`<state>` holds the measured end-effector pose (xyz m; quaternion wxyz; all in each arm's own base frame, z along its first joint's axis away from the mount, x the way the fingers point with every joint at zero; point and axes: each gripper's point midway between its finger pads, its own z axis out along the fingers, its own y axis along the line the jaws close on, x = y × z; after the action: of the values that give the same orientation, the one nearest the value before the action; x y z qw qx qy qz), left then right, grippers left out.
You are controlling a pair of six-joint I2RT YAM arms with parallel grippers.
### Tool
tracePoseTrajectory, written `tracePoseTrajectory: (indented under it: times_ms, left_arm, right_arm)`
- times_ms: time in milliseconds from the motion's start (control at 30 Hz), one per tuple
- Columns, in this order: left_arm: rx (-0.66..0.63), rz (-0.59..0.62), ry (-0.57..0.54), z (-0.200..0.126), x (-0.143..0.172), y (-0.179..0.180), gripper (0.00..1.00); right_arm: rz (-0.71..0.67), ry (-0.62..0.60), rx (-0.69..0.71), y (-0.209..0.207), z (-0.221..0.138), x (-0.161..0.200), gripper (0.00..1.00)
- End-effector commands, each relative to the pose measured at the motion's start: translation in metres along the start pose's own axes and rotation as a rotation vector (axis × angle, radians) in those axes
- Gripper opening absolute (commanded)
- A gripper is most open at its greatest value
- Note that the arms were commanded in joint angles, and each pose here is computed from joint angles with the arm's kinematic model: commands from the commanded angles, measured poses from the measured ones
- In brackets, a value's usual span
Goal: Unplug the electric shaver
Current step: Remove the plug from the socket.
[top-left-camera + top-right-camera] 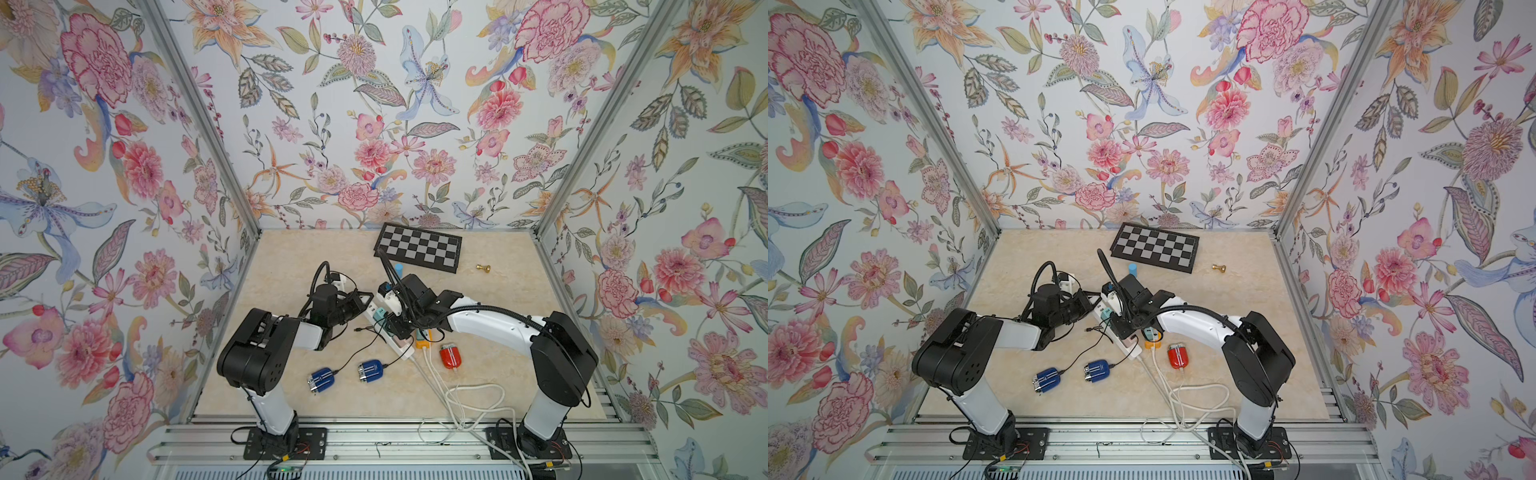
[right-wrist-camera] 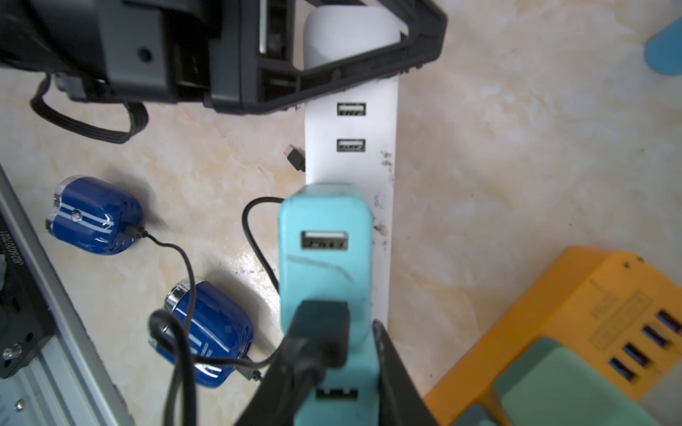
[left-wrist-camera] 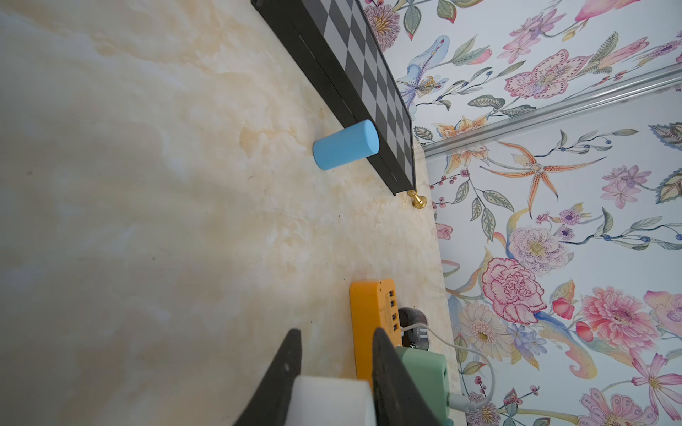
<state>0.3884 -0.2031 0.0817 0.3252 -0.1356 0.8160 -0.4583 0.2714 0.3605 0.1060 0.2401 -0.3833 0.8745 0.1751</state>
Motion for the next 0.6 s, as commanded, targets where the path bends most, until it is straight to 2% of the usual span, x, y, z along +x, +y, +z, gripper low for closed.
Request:
tracePoseTrajectory:
  times_ms: [0,167,400,500,567]
  left_arm:
    - [-0.122,0.063,0.012,0.0,0.008,0.035,0.0]
    - [-0.117,0.063,0.014,0.002,0.007,0.034,0.0]
    - [-0.119,0.074,0.013,0.001,0.005,0.033,0.0]
    - [-0.123,0.07,0.012,0.001,0.005,0.034,0.0]
    - [-0.12,0.067,0.01,0.002,0.005,0.034,0.0]
  right_arm:
    - [-0.106,-0.221,0.22,-0.019,-0.047,-0.057,0.0]
    - [-0.207,-0.199,0.266,-0.007,-0.043,-0.052,0.0]
    - [0.06,-0.21,0.022,-0.025,-0.039,-0.05,0.0]
    - [0.085,-0.206,-0.03,-0.026,-0.039,-0.049,0.0]
    - [0.049,-0.204,-0.003,-0.022,-0.037,-0.048,0.0]
